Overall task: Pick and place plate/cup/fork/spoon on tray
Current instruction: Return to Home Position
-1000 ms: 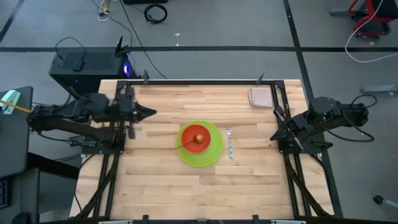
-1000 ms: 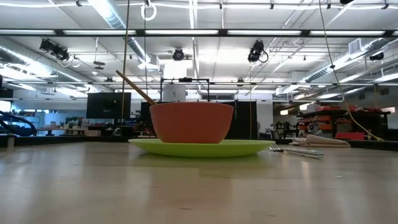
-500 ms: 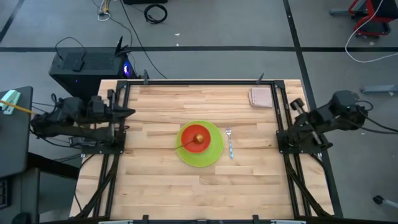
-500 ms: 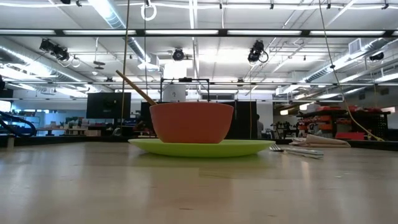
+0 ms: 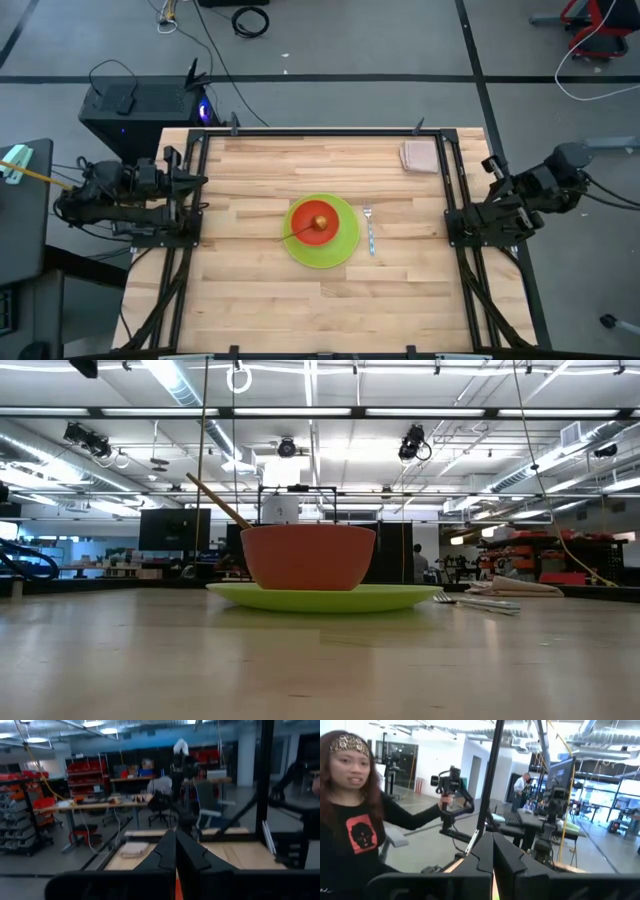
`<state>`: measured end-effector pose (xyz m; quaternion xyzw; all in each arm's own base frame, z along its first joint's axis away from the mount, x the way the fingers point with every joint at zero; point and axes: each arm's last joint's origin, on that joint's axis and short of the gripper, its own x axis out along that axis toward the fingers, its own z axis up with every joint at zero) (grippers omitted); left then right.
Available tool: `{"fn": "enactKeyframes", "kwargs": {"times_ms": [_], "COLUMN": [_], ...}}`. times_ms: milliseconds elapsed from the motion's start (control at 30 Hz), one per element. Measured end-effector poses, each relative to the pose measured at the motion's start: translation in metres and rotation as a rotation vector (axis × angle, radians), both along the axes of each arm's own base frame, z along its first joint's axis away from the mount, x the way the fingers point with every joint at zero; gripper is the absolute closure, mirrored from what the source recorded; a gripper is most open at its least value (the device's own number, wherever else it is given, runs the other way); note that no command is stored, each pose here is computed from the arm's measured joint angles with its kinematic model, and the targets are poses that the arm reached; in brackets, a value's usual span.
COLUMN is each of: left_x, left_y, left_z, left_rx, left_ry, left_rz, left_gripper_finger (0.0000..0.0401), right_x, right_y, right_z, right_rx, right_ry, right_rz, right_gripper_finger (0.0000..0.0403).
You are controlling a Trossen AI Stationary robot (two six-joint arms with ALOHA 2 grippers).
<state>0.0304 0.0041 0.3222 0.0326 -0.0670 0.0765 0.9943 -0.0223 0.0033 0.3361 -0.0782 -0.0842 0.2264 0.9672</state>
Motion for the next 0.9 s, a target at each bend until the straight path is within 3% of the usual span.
{"fn": "enactKeyframes", "kwargs": {"times_ms": [233,567,733,900], "left_x": [-0.004,-0.003,0.002,0.016], "left_y": [0.000,0.000,-0.002,-0.003], "left_z": [-0.013,-0.024,-0.029,-0.043], "left_rx": [0.046,0.066,0.056,0.066], "left_ry": [0.007,0.016,0.012,0.003], "left_rz": [0.003,0.002,-0.052,-0.055], "left_gripper_finger": [0.0375,0.0393,0.0380,0.0393], "right_x": [0.004,0.003,0.016,0.033], "right_y": [-0.001,-0.001,0.002,0.005], "right_z": [-0.003,-0.003,-0.011,-0.023], "right_rx": [0.009,0.037,0.062,0.080], "right_ry": [0.010,0.008,0.014,0.015], "right_rz": [-0.053,-0.054,-0.051,-0.048], "right_gripper_finger": [0.0396,0.0396,0.0396,0.0396]}}
